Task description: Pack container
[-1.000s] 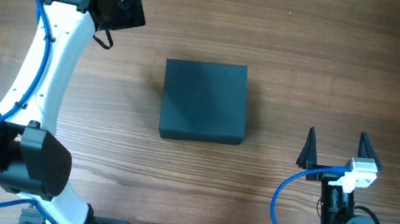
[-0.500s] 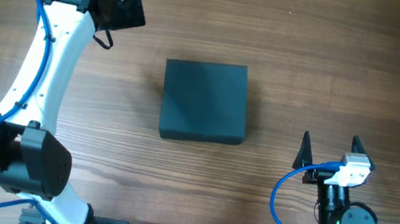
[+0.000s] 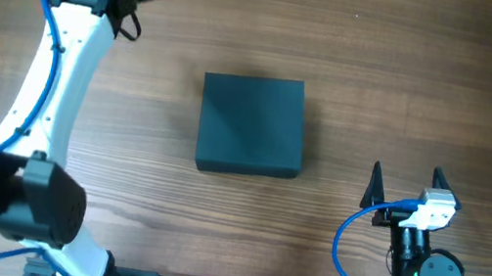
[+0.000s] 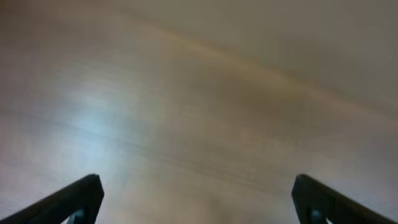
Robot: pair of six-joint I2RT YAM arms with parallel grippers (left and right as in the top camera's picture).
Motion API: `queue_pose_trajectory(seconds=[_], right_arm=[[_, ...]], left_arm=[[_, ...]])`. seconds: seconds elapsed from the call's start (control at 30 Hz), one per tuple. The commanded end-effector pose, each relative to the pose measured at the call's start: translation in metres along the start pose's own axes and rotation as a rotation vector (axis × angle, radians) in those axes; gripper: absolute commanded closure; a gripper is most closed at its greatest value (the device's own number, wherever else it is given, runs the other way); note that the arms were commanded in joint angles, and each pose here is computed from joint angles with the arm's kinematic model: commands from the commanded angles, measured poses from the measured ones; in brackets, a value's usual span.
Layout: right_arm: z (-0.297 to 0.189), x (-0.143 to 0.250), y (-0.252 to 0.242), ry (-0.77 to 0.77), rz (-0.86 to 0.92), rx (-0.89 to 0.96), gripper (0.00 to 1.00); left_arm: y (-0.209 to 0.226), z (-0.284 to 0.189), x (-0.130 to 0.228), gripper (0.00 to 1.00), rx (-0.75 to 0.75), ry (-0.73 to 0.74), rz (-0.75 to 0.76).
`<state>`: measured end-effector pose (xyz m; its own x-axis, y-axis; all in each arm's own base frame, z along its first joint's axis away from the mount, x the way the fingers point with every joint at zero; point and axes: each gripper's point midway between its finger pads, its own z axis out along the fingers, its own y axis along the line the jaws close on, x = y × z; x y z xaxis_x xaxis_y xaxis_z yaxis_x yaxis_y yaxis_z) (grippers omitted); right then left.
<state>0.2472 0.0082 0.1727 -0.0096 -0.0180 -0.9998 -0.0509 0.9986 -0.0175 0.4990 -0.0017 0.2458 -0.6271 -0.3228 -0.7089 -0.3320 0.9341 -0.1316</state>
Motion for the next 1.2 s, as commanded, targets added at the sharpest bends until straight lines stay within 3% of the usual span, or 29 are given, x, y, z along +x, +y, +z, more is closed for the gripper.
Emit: queue_pose_trajectory(seconds=[0.0,0.13,0.27,0.37,0.47,0.6,0.73,1.17], right_arm=[[-0.001,-0.002,-0.003,-0.011,0.02,0.017,0.0],[-0.001,-0.002,-0.003,-0.011,0.02,0.017,0.0],[-0.001,-0.002,-0.003,-0.011,0.02,0.017,0.0],[-0.001,-0.002,-0.003,-0.011,0.02,0.017,0.0],[-0.001,-0.002,-0.003,-0.011,0.02,0.017,0.0],[-0.001,-0.002,-0.003,-0.011,0.02,0.017,0.0],[-0.001,-0.002,-0.003,-0.011,0.02,0.017,0.0],[-0.001,-0.002,-0.003,-0.011,0.02,0.017,0.0]], left_arm=[[0.012,-0.114,-0.096,0.0,0.094,-0.386,-0.115],[0.042,-0.254,-0.141,0.0,0.146,-0.722,-0.213],[0.073,-0.355,-0.121,0.0,0.183,-0.884,-0.264],[0.09,-0.377,-0.082,0.0,0.193,-0.912,-0.271],[0.104,-0.366,-0.037,0.0,0.206,-0.922,-0.288],[0.117,-0.308,0.032,0.0,0.279,-0.88,-0.444],[0.115,-0.254,0.081,0.0,0.34,-0.85,-0.439],[0.097,-0.191,0.148,0.0,0.481,-0.786,-0.363]])
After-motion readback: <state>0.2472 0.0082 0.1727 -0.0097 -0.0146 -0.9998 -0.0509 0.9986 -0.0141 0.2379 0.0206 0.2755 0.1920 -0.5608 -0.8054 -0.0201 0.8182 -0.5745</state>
